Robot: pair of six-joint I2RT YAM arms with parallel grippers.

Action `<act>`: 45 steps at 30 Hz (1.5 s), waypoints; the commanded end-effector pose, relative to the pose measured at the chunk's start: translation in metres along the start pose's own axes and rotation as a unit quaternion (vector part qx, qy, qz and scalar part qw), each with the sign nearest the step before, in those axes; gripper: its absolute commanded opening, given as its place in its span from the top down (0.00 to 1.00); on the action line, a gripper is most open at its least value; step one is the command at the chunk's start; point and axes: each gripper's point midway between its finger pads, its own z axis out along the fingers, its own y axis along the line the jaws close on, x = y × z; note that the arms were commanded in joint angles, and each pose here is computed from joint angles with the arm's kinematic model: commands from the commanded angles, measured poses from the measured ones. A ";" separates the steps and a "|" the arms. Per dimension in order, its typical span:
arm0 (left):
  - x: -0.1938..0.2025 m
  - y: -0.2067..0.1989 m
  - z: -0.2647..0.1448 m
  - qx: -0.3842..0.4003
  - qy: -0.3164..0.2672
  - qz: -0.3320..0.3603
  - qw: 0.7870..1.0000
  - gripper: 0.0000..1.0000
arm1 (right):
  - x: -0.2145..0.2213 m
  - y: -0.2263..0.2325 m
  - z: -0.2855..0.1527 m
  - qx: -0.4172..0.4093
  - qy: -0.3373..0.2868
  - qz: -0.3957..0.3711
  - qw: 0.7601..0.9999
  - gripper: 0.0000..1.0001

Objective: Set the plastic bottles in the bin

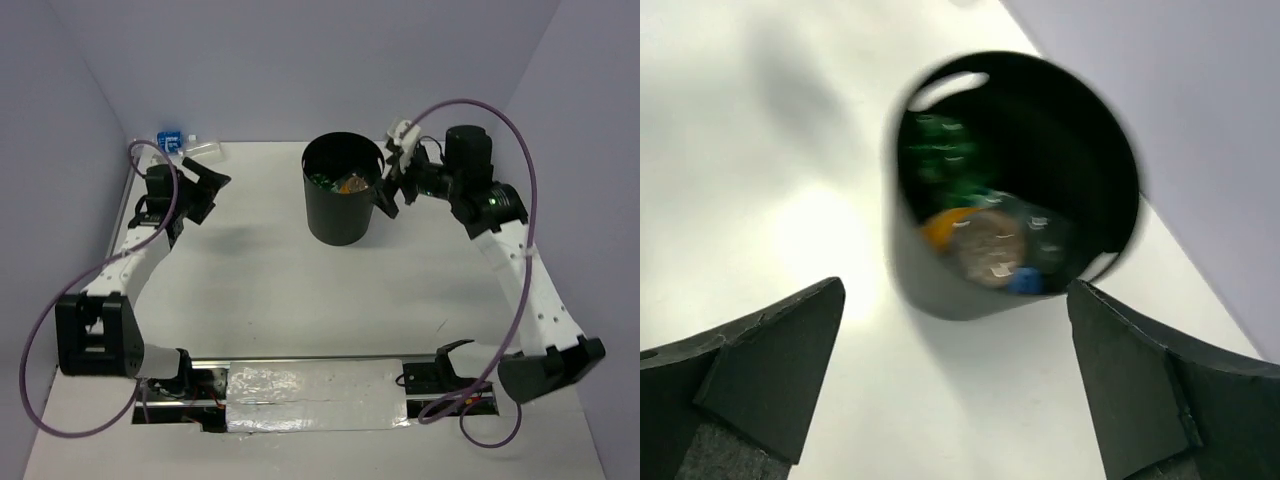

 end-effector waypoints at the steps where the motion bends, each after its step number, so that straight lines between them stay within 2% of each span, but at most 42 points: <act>1: -0.041 -0.001 0.031 -0.032 -0.043 -0.111 0.992 0.01 | 0.005 0.072 -0.012 -0.156 -0.057 0.031 0.986 0.00; 3: -0.054 0.016 0.057 -0.052 -0.054 -0.130 0.989 0.01 | 0.012 0.108 -0.027 -0.243 -0.085 0.018 0.966 0.00; 4: -0.068 0.010 0.065 -0.047 -0.066 -0.134 0.988 0.01 | 0.020 0.119 -0.032 -0.266 -0.082 0.006 0.960 0.00; 8: -0.096 0.029 0.111 -0.076 -0.078 -0.154 0.982 0.00 | 0.031 0.138 -0.045 -0.305 -0.093 -0.010 0.948 0.00; 12: -0.113 0.060 0.159 -0.109 -0.086 -0.192 0.972 0.01 | 0.039 0.141 -0.047 -0.304 -0.103 -0.001 0.947 0.00; 18: -0.136 0.083 0.213 -0.102 -0.103 -0.223 0.964 0.01 | 0.041 0.137 -0.051 -0.293 -0.110 -0.004 0.950 0.00; 25: -0.153 0.091 0.247 -0.077 -0.122 -0.239 0.960 0.01 | 0.045 0.132 -0.054 -0.286 -0.109 -0.001 0.952 0.00; 29: -0.160 0.110 0.261 -0.091 -0.142 -0.258 0.951 0.01 | 0.048 0.128 -0.055 -0.281 -0.109 0.006 0.953 0.00; 33: -0.155 0.132 0.275 -0.090 -0.147 -0.300 0.938 0.01 | 0.050 0.125 -0.054 -0.281 -0.108 0.015 0.954 0.00; 38: -0.150 0.145 0.292 -0.098 -0.140 -0.314 0.934 0.01 | 0.050 0.121 -0.056 -0.279 -0.109 0.023 0.954 0.00; 40: -0.147 0.145 0.294 -0.095 -0.135 -0.316 0.934 0.08 | 0.051 0.119 -0.056 -0.276 -0.109 0.026 0.955 0.00; 42: -0.148 0.145 0.296 -0.084 -0.135 -0.311 0.937 0.21 | 0.052 0.117 -0.056 -0.273 -0.108 0.029 0.956 0.00; 45: -0.143 0.140 0.294 -0.065 -0.124 -0.303 0.943 0.34 | 0.053 0.115 -0.058 -0.270 -0.107 0.036 0.956 0.00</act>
